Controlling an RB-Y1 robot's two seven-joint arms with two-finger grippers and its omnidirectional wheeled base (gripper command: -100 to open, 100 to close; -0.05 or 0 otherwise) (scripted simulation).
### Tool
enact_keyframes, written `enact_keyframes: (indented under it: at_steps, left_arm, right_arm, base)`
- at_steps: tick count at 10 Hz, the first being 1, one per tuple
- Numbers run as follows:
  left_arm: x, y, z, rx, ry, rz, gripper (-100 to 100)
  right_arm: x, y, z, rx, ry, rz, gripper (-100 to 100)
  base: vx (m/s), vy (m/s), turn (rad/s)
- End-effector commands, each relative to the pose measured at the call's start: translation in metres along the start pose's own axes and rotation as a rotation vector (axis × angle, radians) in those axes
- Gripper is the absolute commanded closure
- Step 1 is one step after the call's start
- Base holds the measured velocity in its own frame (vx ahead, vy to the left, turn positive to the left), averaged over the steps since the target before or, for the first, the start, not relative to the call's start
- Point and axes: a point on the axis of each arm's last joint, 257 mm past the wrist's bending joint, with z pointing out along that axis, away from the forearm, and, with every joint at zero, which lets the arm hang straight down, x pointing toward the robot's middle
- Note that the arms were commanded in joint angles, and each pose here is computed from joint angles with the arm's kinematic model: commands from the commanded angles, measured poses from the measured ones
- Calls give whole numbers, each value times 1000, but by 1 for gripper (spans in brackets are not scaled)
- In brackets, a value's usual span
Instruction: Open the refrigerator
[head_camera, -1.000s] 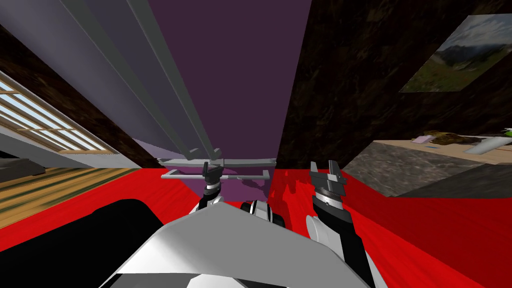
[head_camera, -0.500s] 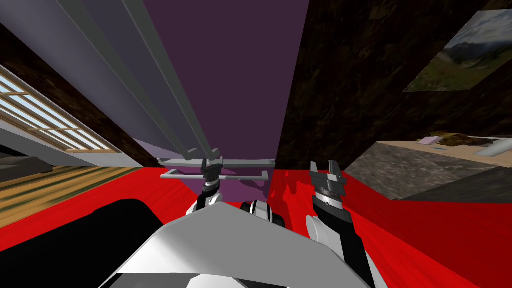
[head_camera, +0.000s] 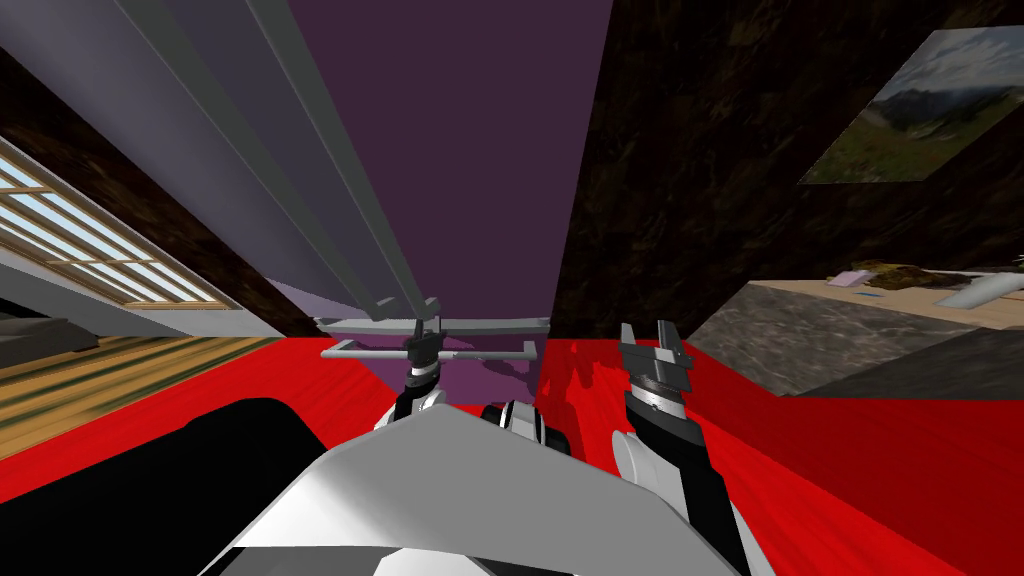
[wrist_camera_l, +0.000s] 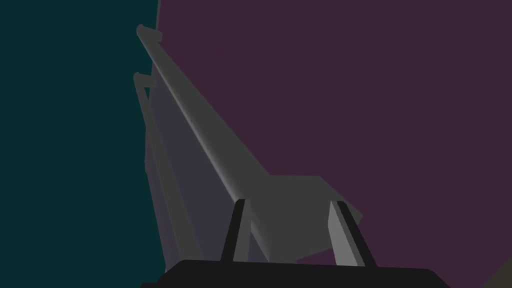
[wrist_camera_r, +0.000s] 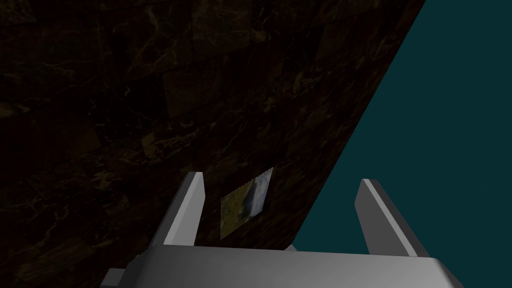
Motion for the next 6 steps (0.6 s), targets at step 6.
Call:
enact_keyframes:
  at_steps: [6]
  left_arm:
    - [-22,-13,6,17,-74,126,100]
  right_arm:
    - [0,0,0,0,0,1,0]
  base:
    - [-45,-184,156]
